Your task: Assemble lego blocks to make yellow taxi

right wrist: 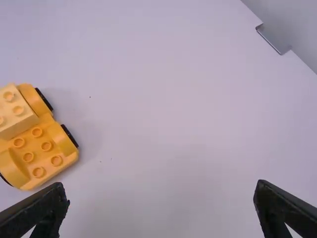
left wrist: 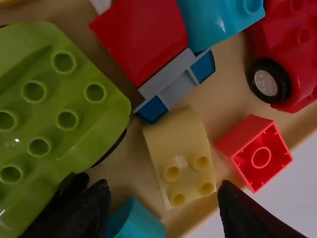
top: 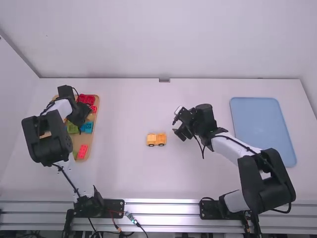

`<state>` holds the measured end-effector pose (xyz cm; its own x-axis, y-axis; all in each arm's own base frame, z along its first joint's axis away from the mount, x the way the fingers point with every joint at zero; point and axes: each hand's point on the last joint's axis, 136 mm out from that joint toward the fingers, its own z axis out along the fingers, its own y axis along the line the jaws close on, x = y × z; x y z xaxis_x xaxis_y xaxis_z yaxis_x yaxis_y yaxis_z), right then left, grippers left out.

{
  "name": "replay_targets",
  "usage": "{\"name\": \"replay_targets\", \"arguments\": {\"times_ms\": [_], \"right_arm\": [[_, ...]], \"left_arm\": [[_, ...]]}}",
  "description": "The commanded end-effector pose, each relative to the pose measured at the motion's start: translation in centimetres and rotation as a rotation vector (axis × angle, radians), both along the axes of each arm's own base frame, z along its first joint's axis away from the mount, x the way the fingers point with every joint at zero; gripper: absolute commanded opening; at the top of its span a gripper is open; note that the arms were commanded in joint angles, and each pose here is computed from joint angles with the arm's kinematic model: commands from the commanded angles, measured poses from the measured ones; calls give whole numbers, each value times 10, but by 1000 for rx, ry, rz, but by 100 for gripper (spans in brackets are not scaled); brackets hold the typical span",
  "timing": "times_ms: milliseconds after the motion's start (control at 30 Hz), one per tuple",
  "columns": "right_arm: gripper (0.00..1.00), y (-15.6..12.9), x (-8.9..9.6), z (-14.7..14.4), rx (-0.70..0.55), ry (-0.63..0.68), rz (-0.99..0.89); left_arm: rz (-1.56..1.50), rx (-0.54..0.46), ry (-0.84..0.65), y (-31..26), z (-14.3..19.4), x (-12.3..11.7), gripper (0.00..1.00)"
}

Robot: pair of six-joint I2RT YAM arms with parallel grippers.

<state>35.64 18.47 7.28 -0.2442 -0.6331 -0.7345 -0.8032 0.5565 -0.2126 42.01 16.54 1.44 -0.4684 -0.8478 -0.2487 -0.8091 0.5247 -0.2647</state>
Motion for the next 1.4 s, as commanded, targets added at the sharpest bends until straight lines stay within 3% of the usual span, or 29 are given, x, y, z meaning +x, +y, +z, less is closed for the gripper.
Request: {"name": "replay_targets", "arguments": {"times_ms": [0, 167, 233, 567, 933, 1367], "right_arm": [[99, 0, -3, 3, 5, -3, -2], [99, 0, -3, 3, 4, -2, -2], [99, 0, -3, 3, 4, -1, -2], [99, 0, -3, 2, 4, 0, -2], [99, 0, -3, 2, 2, 0, -3], [99, 0, -3, 2, 2, 0, -4]], "left_arm": [[-25, 0, 46, -5, -15, -5, 61], [-40, -67, 81, -10, -35, 3, 56], [-35, -74, 102, -9, -39, 7, 59], [-27, -70, 174, -7, -29, 0, 61], [-23, -44, 158, -2, -28, 5, 36], [-12, -14, 173, 4, -29, 2, 26]]}}
